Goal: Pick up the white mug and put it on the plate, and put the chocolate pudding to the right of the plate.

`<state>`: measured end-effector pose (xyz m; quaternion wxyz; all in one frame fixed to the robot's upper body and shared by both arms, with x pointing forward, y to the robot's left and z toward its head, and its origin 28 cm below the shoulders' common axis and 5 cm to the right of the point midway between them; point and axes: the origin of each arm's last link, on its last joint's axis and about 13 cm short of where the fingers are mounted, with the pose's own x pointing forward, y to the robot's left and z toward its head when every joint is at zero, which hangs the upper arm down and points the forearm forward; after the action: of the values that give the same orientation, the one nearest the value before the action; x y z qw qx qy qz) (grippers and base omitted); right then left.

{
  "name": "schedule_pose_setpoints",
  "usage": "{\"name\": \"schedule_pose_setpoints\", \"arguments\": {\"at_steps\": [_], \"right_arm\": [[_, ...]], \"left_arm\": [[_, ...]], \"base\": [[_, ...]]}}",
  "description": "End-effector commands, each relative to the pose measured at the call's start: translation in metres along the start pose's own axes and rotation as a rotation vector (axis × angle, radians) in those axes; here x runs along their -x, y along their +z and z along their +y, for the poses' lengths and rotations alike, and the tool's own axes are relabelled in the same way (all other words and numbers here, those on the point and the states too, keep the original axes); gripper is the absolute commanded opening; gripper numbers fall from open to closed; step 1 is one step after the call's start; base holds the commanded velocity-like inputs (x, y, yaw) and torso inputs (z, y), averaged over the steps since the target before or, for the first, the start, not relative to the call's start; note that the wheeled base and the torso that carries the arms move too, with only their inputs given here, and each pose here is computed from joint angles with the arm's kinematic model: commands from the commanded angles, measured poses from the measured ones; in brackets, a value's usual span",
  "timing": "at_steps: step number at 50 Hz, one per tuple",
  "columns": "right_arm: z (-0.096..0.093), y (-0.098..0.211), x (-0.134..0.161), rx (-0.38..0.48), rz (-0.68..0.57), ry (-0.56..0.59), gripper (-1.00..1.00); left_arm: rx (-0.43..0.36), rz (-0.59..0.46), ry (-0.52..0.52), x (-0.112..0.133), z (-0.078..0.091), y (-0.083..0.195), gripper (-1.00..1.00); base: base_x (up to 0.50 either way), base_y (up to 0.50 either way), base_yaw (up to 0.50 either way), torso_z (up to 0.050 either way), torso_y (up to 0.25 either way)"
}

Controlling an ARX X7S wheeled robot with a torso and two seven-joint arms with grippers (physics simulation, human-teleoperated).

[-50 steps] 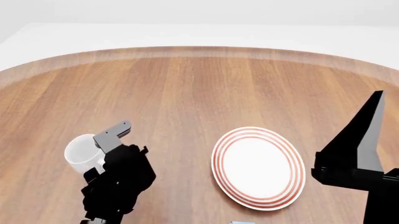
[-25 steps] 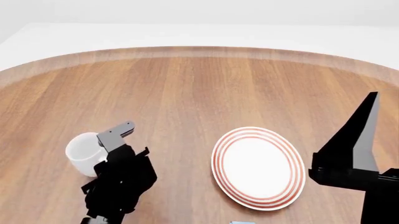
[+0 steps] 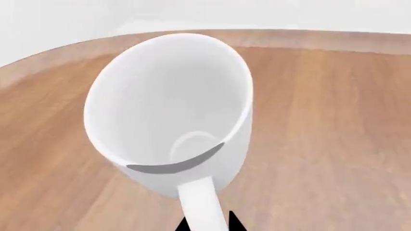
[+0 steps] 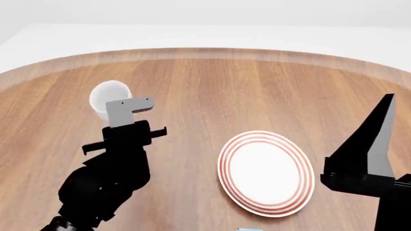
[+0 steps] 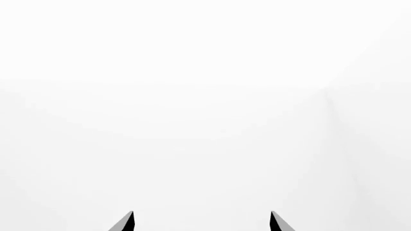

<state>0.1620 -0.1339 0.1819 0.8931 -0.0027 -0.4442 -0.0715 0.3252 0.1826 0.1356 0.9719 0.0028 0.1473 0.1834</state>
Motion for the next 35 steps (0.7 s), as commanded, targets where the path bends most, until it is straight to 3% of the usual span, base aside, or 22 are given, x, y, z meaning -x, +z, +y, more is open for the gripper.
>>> {"name": "schedule_pose_setpoints", "arguments": {"at_steps": [1,11,19,25,29,30,35], "right_arm": [[-0.003,0.001,-0.001,0.025,-0.019,-0.005,1.00],[-0.003,0.002,-0.003,0.028,-0.021,-0.007,1.00],[-0.003,0.002,-0.003,0.026,-0.021,-0.007,1.00],[-0.003,0.002,-0.003,0.023,-0.024,-0.011,1.00],[-0.003,0.003,-0.003,0.020,-0.024,-0.010,1.00],[-0.003,0.003,-0.003,0.019,-0.024,-0.010,1.00],[-0.003,0.004,-0.003,0.020,-0.024,-0.009,1.00]], "left_arm": [[-0.143,-0.189,-0.253,0.032,0.009,0.032,-1.00],[-0.268,-0.272,-0.520,0.033,0.010,0.057,-1.00],[-0.350,-0.258,-0.683,0.030,0.004,0.073,-1.00],[-0.396,-0.253,-0.795,0.023,0.002,0.085,-1.00],[-0.397,-0.245,-0.899,0.024,0.000,0.090,-1.00],[-0.377,-0.248,-0.964,0.024,0.000,0.093,-1.00],[-0.409,-0.263,-1.004,0.020,-0.002,0.102,-1.00]], "base": [[0.00,0.00,0.00,0.000,0.000],[0.00,0.00,0.00,0.000,0.000],[0.00,0.00,0.00,0.000,0.000],[0.00,0.00,0.00,0.000,0.000],[0.00,0.00,0.00,0.000,0.000],[0.00,0.00,0.00,0.000,0.000],[0.00,0.00,0.00,0.000,0.000]]}}
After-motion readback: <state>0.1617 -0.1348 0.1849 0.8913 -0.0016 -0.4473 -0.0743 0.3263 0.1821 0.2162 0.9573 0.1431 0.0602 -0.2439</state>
